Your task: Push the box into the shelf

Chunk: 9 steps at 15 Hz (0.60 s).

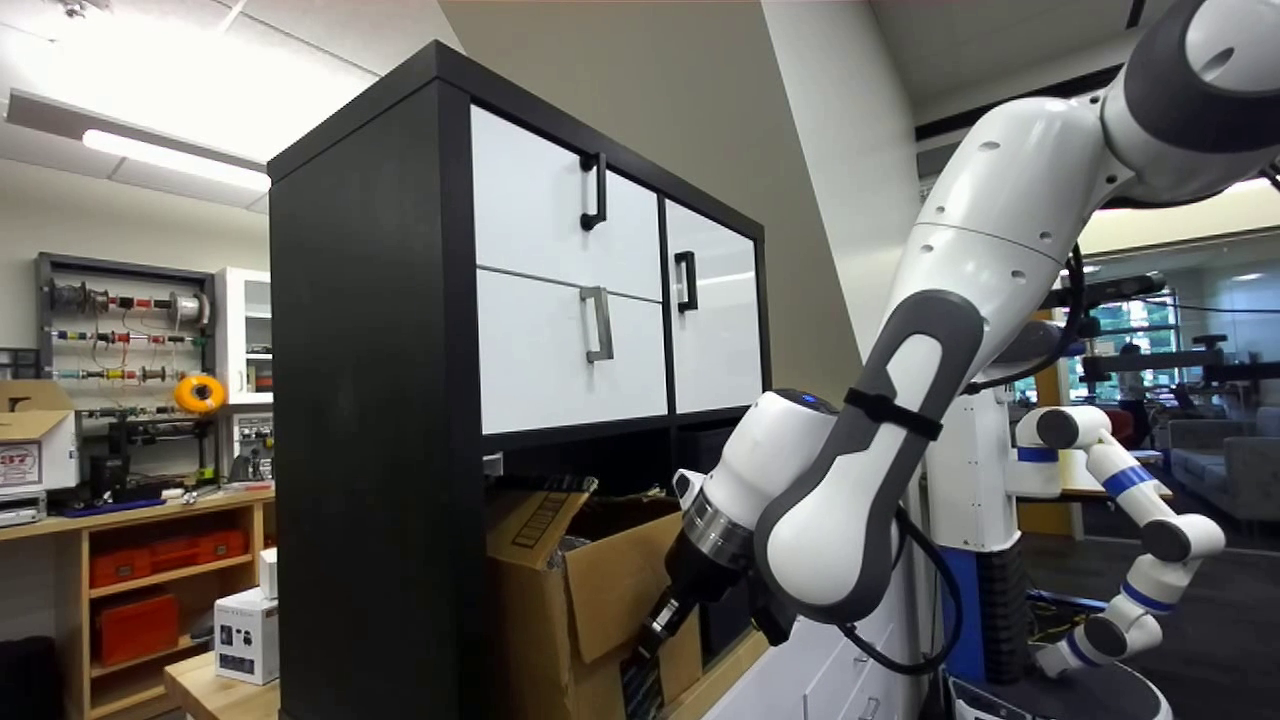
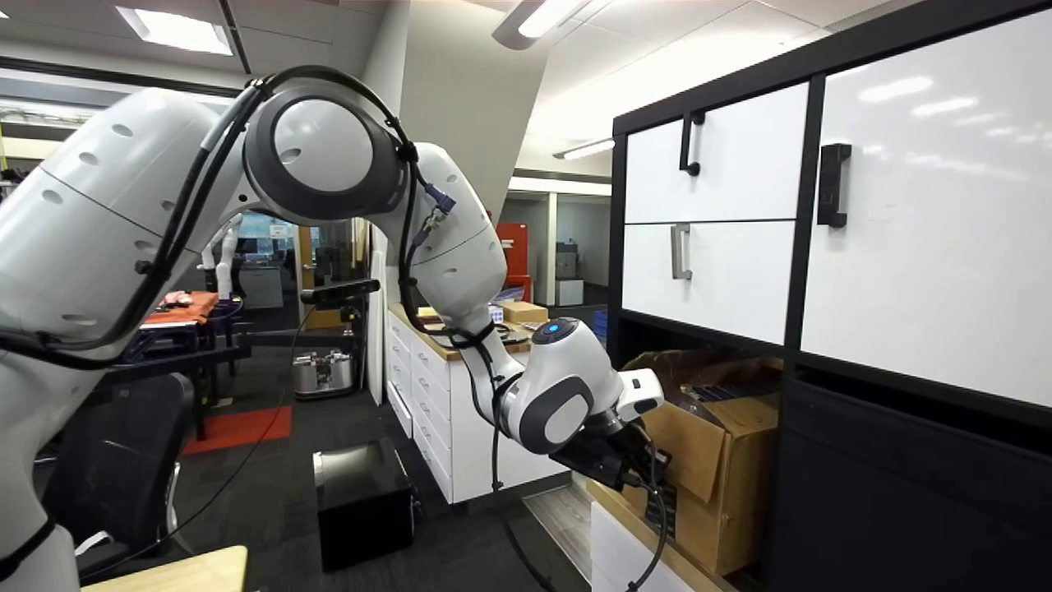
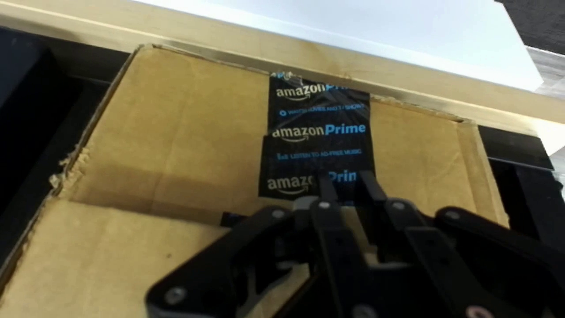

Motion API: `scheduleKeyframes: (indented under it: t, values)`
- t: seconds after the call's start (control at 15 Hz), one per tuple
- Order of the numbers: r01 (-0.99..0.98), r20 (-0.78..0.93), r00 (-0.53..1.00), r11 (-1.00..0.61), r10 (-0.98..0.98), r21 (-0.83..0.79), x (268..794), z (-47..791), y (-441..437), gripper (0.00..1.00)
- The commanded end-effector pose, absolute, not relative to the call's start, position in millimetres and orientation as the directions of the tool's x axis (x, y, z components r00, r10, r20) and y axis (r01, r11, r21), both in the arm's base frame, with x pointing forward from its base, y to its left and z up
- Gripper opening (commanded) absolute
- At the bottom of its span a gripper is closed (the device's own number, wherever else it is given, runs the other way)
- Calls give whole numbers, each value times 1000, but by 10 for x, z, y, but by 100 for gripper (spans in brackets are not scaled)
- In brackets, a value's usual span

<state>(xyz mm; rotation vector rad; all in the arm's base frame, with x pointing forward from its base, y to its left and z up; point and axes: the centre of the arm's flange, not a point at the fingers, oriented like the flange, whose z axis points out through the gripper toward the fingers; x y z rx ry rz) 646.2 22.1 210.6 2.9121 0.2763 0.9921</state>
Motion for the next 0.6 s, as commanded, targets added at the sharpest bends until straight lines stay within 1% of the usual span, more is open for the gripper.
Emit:
scheduleKeyframes:
  t: [0.0,0.13,0.47,0.53]
  values:
    - [151,576,797,-984,179,97,6268,2388,146,52]
    - [143,557,813,-985,171,93,6174,2480,115,64]
    - [86,444,889,-993,112,78,5863,2718,-10,98]
    - [75,420,902,-994,100,75,5805,2749,-29,99]
